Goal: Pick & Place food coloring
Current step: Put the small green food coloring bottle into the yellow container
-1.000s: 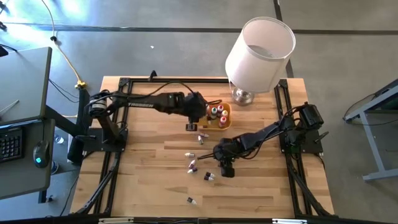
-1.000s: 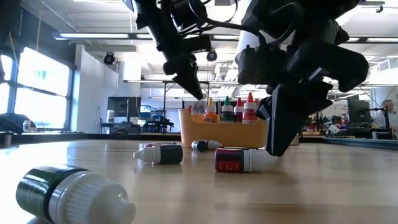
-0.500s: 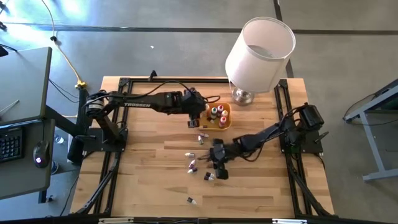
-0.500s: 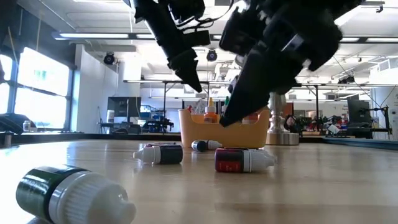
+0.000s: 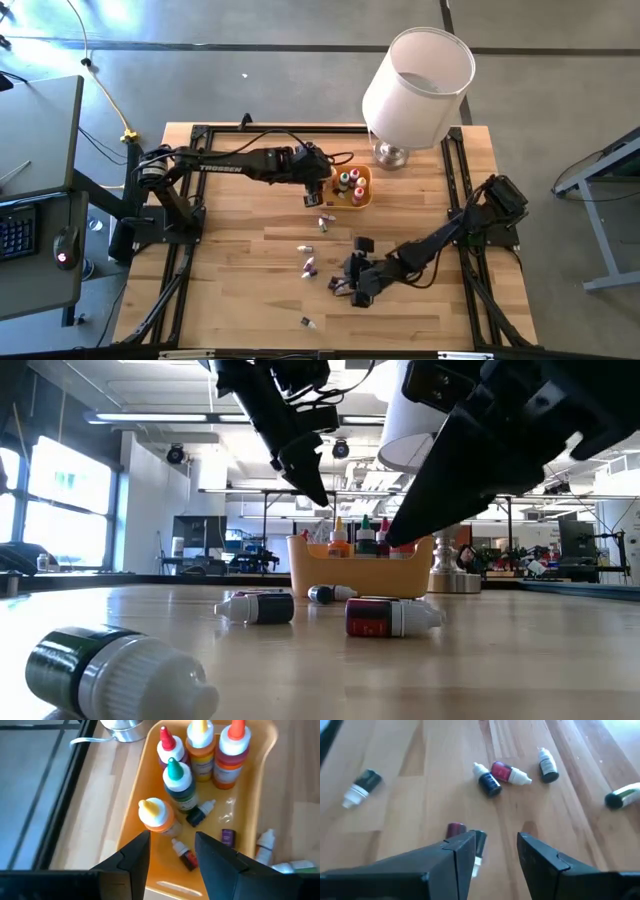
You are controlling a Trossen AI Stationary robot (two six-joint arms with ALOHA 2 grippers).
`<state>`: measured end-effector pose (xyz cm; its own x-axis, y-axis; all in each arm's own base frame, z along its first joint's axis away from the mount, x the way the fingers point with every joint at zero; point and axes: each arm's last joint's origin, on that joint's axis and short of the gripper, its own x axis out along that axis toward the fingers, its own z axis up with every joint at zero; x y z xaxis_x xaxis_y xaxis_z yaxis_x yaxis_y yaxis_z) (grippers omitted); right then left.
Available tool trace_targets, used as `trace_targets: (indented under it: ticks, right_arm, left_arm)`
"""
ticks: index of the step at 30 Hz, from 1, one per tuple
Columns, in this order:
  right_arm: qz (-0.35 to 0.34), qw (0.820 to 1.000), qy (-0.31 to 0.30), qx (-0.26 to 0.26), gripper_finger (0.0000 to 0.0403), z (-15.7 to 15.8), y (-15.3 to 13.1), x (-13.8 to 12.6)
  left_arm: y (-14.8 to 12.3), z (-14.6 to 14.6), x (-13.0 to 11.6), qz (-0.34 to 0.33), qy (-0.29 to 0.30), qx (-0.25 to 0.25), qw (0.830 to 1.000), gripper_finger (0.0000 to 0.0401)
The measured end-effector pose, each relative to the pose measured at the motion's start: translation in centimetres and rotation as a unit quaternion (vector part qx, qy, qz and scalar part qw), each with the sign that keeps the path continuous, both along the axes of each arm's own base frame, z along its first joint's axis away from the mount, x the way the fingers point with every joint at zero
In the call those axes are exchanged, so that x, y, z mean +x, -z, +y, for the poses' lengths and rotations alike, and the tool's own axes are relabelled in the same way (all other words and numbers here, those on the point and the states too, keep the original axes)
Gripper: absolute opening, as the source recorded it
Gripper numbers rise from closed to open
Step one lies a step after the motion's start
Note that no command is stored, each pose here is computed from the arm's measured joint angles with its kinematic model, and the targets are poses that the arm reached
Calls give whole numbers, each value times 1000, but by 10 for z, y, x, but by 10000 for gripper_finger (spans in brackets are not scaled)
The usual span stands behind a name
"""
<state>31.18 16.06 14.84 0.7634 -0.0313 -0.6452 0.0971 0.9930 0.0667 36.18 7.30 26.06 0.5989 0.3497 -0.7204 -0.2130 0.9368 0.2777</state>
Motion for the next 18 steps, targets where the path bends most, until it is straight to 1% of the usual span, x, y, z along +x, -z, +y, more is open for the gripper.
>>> trace_targets:
  ticks: [2, 4, 8, 10, 15, 18]
  right_arm:
    - [-1, 1000, 1, 9, 139, 5, 2, -2]
    - [3, 1000, -7, 7, 139, 11, 7, -4]
    - [5, 1000, -24, 4, 139, 23, 21, -5]
    - [4, 1000, -23, -2, 139, 26, 26, -5]
    - [-1, 1000, -17, -20, 139, 27, 33, -4]
    - [2, 999, -18, -37, 139, 26, 35, -4]
  left_arm:
    - [0, -2, 0, -6, 9, -23, 1000, 149]
    - [1, -5, 1, -11, 29, -51, 998, 149]
    - [-4, -21, 0, -20, 88, -101, 991, 149]
    - [-10, -31, -1, -31, 119, -121, 985, 149]
    - [-15, -69, -5, -22, 165, -178, 970, 149]
    - [-10, -100, -8, 3, 192, -186, 964, 149]
